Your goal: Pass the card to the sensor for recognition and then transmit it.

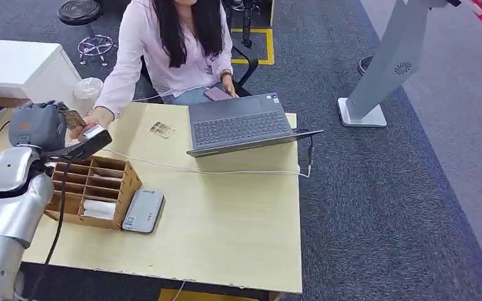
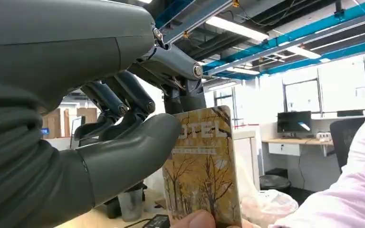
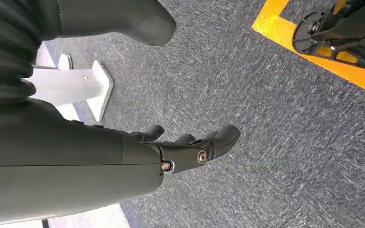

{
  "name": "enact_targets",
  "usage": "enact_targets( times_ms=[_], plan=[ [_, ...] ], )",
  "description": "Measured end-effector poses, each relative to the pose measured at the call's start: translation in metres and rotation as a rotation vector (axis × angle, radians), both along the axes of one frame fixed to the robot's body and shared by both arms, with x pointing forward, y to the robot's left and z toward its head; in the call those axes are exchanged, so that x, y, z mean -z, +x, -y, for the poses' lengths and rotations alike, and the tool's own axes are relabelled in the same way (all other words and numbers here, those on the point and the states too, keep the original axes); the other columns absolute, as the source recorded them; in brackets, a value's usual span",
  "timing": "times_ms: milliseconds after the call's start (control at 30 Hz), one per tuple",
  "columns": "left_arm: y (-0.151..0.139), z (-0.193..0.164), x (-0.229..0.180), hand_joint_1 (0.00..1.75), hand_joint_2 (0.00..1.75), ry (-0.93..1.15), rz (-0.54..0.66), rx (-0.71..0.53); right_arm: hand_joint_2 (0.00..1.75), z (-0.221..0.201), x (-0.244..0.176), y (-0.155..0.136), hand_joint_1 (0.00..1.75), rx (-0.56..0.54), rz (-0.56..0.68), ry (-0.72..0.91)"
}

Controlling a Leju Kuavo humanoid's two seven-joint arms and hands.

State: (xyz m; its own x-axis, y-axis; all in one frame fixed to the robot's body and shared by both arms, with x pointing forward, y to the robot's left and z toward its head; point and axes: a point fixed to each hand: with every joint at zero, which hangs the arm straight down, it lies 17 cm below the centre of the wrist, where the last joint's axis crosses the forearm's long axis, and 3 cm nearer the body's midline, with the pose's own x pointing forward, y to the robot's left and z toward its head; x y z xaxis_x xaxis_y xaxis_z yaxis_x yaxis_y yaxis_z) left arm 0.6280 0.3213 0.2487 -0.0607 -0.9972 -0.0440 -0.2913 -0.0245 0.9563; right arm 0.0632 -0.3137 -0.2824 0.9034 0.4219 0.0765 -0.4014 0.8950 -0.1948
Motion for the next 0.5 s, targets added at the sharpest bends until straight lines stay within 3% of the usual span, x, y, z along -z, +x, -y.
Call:
enact_targets(
  times_ms=[200, 233, 267, 500],
  plan=[
    [0.0, -0.001, 0.004, 1.75, 1.75, -0.004, -0.009, -0.001, 1.75, 0.0, 0.0, 0.0, 0.0, 0.0, 0.001, 0.0],
    [0.0, -0.001, 0.005, 0.42, 1.75, -0.005, -0.01, 0.0, 1.75, 0.0, 0.0, 0.0, 0.0, 0.001, 0.001, 0.0],
    [-0.001, 0.0, 0.005, 0.0, 1.75, -0.005, -0.009, 0.007, 1.75, 0.0, 0.0, 0.0, 0.0, 0.001, 0.001, 0.0],
    [-0.02, 0.003, 0.015, 0.0, 1.75, -0.064, 0.062, 0.035, 1.75, 0.001, 0.0, -0.001, 0.0, 0.016, -0.003, -0.004]
  ],
)
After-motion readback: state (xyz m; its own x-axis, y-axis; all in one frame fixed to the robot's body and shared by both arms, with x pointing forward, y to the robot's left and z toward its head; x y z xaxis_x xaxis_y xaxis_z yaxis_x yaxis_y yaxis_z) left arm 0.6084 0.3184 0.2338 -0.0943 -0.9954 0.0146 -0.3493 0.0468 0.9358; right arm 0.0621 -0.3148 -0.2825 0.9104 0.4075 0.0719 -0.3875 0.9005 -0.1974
